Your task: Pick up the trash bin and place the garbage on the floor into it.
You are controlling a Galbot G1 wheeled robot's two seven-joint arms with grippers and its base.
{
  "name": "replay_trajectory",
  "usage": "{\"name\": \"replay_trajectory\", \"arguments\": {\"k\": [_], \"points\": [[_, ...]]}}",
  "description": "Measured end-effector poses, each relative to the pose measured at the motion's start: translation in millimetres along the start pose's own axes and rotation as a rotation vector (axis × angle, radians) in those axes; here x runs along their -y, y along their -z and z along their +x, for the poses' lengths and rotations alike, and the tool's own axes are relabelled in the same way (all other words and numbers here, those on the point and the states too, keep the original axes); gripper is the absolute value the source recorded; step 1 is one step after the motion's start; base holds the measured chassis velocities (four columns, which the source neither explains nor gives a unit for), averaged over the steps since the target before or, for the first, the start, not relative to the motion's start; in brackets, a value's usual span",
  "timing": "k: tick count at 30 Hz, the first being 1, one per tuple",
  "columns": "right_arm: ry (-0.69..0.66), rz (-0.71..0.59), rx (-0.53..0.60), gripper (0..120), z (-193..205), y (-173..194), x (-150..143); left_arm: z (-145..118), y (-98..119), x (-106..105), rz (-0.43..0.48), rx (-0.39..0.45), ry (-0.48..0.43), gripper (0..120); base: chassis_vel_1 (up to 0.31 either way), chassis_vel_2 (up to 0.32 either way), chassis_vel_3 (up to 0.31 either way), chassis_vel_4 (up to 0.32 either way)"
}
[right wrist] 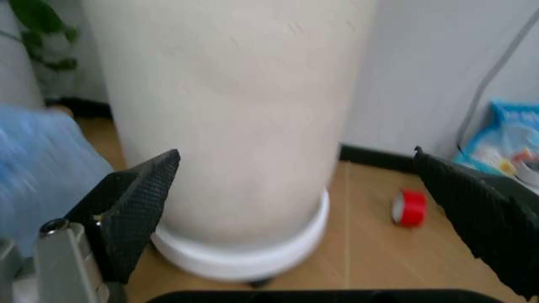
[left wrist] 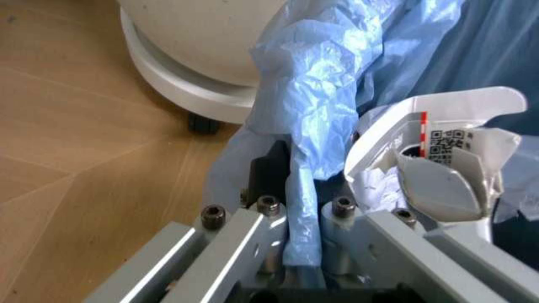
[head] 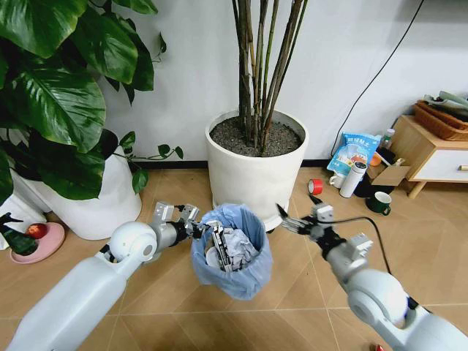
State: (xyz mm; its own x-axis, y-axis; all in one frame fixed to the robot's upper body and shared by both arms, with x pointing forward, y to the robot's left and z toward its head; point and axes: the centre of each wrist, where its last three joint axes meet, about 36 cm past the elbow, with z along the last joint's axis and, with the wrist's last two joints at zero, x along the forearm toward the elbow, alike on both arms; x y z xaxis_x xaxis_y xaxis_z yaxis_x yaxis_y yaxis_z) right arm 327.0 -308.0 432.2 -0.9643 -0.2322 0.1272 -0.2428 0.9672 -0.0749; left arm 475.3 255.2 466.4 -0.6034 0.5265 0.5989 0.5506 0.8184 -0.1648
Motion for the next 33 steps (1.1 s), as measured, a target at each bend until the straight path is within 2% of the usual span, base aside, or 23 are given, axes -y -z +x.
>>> {"name": "replay_trajectory", "arguments": {"k": [5,9,16,17,20,25,26,29,33], "points": [[-0.021,0.016,-0.089,100,42,-45,41,5,0,-5,-0.001,0.000,0.008,0,0.000,0.000,0.000,0.000],[-0.042,0.003,-0.146,100,63,-67,53,5,-1,-6,-0.003,0.001,0.008,0,0.000,0.000,0.000,0.000],[-0.108,-0.015,-0.299,100,127,-126,79,5,2,-6,-0.008,0.008,0.001,0,0.000,0.000,0.000,0.000],[-0.108,-0.015,-0.299,100,127,-126,79,5,2,-6,-0.008,0.008,0.001,0,0.000,0.000,0.000,0.000],[-0.159,-0.024,-0.376,100,166,-156,83,6,1,-5,-0.015,0.004,-0.001,0,0.000,0.000,0.000,0.000],[-0.218,-0.066,-0.454,100,201,-188,78,7,0,-4,-0.021,0.004,-0.003,0,0.000,0.000,0.000,0.000],[-0.218,-0.066,-0.454,100,201,-188,78,7,0,-4,-0.021,0.004,-0.003,0,0.000,0.000,0.000,0.000],[-0.243,-0.078,-0.521,100,231,-218,75,8,1,-1,-0.026,0.007,-0.009,0,0.000,0.000,0.000,0.000],[-0.244,-0.085,-0.562,100,252,-233,71,7,1,0,-0.028,0.007,-0.010,0,0.000,0.000,0.000,0.000]]}}
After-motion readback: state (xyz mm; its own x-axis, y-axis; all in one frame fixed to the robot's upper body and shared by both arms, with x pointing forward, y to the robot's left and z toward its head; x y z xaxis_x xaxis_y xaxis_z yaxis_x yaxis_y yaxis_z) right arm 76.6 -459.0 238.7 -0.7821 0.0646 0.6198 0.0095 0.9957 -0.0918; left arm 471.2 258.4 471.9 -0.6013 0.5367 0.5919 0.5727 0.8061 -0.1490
